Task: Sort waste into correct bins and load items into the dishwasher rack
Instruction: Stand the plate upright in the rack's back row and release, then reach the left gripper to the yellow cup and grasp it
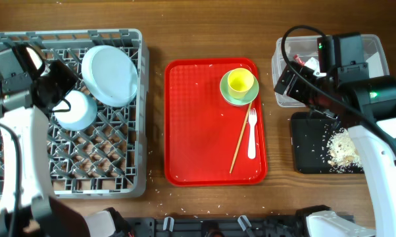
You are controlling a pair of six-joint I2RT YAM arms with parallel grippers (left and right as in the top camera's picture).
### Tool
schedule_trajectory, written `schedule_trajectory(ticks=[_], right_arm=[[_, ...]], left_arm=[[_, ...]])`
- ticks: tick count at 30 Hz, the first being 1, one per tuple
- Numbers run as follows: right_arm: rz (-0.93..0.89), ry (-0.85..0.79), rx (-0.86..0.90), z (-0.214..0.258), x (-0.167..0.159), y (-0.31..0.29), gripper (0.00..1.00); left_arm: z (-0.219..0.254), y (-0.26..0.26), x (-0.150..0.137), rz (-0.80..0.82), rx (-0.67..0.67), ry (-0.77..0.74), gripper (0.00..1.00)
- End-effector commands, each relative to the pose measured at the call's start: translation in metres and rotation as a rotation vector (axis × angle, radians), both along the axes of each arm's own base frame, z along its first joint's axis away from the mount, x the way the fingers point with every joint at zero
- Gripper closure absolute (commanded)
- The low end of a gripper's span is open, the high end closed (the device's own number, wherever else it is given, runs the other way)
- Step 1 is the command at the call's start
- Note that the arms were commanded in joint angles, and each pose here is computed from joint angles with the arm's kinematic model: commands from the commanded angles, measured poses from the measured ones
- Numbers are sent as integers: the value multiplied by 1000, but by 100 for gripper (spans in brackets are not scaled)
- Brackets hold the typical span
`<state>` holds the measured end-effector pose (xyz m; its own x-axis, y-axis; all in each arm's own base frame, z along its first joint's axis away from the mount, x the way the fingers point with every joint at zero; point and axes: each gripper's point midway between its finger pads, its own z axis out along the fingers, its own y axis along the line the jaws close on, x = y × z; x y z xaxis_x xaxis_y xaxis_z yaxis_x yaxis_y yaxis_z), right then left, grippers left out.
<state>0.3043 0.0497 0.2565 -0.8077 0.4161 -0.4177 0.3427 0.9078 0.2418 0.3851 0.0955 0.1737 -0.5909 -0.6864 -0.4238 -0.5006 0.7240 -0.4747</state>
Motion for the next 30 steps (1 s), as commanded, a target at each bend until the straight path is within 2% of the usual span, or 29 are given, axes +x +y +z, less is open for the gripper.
schedule_trajectory(ticks=[1, 3, 7, 11, 19, 21, 24, 25, 26, 27, 30], right_arm=[[0, -10, -22, 2, 1, -4, 0], [0, -9, -22, 2, 1, -4, 0], [0, -9, -22, 2, 1, -4, 0], [0, -10, -22, 2, 1, -4, 0], [0, -10, -22, 2, 1, -4, 0], [-1, -10, -22, 2, 1, -4, 0], [0, -10, -22, 2, 1, -4, 0], [0, -10, -22, 2, 1, -4, 0], [0, -9, -22, 2, 1, -4, 0], [0, -10, -22, 2, 1, -4, 0], [0, -10, -22, 2, 1, -4, 0]], left_arm=[[-26, -19, 7, -102, -153, 26, 96], [-30, -20, 8, -107, -163, 33, 96], [-13, -51, 10, -292, -261, -63, 96], [2, -73, 9, -410, -335, -132, 96], [8, -51, 6, -349, -320, -148, 96], [25, -34, -6, -298, -301, -178, 96], [57, -43, -20, -318, -271, -236, 96], [69, -57, -25, -358, -282, -264, 88], [86, -86, -30, -450, -312, -307, 59], [94, -110, -32, -528, -323, -326, 49], [94, -193, -31, -763, -311, -326, 45]])
